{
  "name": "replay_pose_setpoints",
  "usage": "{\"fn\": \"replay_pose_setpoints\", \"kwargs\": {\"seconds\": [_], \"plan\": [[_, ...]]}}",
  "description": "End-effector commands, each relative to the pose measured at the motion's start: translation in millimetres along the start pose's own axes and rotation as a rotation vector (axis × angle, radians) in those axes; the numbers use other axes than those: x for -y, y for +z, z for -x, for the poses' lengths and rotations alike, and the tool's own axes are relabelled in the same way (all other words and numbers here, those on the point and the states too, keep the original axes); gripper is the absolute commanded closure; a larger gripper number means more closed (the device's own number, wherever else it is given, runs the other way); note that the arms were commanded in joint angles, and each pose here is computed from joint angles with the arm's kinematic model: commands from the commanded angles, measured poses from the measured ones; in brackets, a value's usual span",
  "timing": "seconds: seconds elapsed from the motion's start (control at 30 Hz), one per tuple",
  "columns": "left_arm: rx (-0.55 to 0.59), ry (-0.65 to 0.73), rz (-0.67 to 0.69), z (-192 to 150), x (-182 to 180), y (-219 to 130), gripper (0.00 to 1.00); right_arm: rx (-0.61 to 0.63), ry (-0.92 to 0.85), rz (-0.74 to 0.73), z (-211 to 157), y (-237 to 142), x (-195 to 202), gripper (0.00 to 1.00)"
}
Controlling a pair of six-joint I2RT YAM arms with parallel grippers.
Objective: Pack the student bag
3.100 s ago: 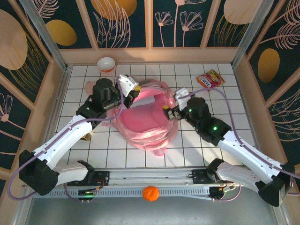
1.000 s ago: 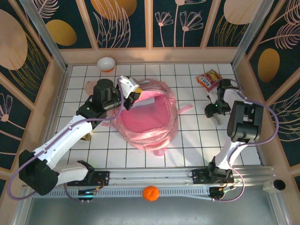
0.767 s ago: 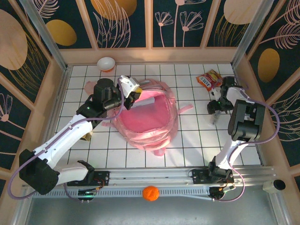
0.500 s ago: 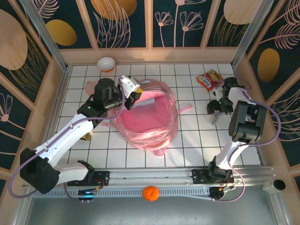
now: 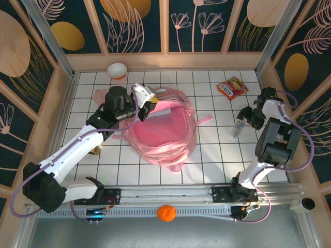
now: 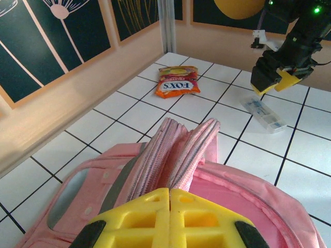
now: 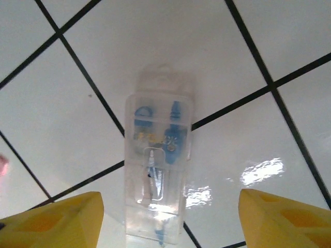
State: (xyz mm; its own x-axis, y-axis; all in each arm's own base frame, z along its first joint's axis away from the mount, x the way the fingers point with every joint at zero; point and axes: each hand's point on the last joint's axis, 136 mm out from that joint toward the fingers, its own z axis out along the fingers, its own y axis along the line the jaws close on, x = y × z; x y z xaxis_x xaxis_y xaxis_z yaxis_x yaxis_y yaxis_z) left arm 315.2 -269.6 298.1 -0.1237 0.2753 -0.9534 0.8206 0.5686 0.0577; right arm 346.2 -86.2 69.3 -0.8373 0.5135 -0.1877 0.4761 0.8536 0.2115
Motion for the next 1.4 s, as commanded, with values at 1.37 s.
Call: {"fn": "replay_pose_setpoints", "kwargs": {"seconds": [1.37], "plan": [[0.111,0.027,0.002,31,0,-7,1.00,-0.181,0.082,-0.199,-49,56,-1,0.67]]}}
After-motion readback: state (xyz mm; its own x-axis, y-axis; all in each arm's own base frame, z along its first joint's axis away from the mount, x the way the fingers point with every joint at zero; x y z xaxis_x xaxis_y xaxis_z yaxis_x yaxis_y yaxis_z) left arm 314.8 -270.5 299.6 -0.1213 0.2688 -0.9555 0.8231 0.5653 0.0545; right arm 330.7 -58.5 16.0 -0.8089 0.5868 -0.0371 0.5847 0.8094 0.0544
